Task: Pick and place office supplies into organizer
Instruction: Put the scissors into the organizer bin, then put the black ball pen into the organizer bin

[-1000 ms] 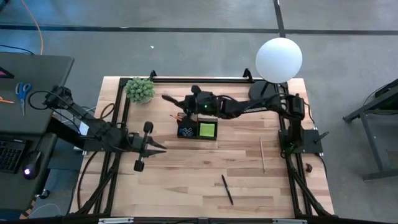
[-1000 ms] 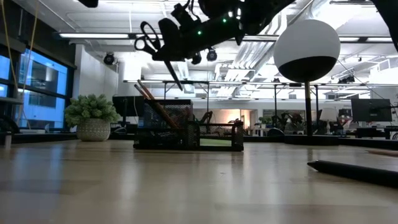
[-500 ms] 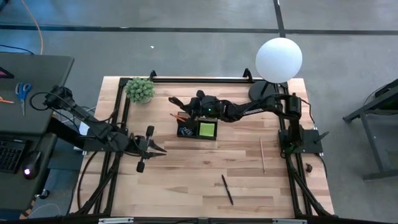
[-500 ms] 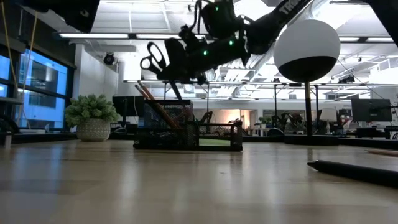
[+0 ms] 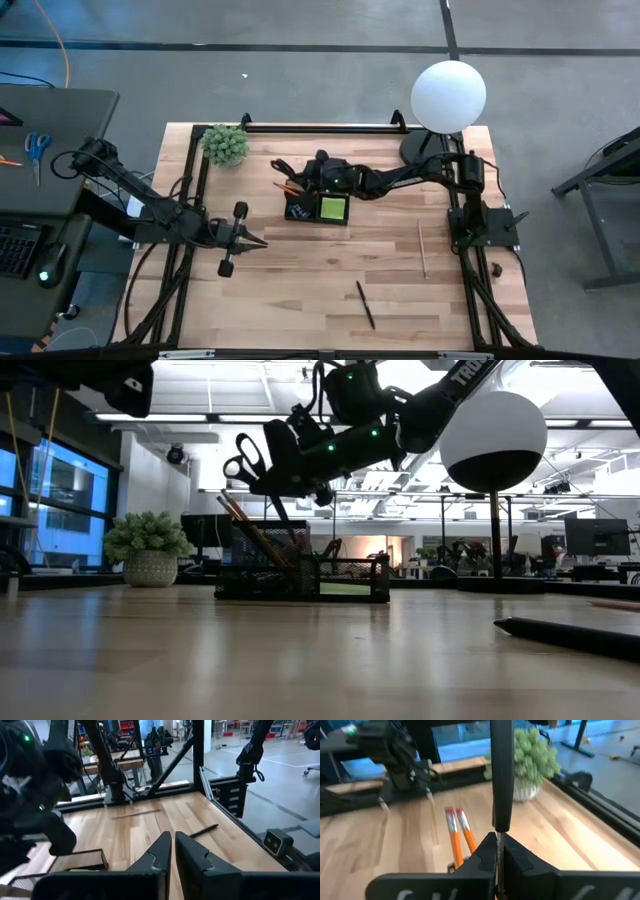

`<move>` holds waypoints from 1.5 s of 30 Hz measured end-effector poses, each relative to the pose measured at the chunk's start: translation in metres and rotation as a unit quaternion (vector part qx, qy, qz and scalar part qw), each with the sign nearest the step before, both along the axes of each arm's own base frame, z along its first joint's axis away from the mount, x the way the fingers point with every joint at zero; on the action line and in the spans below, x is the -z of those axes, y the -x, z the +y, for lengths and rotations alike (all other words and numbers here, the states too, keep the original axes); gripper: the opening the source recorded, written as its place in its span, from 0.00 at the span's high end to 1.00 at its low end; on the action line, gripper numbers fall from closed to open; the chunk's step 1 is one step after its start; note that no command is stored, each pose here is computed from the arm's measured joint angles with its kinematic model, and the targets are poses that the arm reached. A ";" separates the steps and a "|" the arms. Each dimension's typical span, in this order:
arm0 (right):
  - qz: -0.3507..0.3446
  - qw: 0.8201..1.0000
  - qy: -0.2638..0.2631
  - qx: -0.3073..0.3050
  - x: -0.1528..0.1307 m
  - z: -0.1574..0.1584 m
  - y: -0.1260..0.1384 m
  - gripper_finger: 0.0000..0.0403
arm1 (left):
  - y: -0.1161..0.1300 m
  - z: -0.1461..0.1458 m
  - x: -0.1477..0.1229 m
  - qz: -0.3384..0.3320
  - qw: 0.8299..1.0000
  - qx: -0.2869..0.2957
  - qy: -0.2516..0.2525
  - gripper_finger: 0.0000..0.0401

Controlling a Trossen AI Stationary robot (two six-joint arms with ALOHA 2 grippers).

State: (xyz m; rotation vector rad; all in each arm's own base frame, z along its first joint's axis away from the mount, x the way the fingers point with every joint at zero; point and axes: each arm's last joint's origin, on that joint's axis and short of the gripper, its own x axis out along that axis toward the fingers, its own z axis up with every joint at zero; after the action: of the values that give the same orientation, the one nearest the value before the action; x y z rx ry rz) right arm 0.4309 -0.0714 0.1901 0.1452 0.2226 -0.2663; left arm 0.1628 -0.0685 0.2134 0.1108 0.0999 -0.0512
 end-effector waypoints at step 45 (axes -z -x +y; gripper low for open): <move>0.298 0.947 -0.121 0.009 -0.011 0.223 0.102 0.72 | -0.001 -0.001 -0.009 -0.044 0.999 0.003 0.017 0.92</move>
State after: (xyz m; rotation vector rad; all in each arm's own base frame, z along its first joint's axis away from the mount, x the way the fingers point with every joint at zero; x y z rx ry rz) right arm 0.3292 0.1517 0.2013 0.3096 0.8582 -0.2960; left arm 0.1635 -0.0690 0.2226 0.0800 0.0106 -0.0535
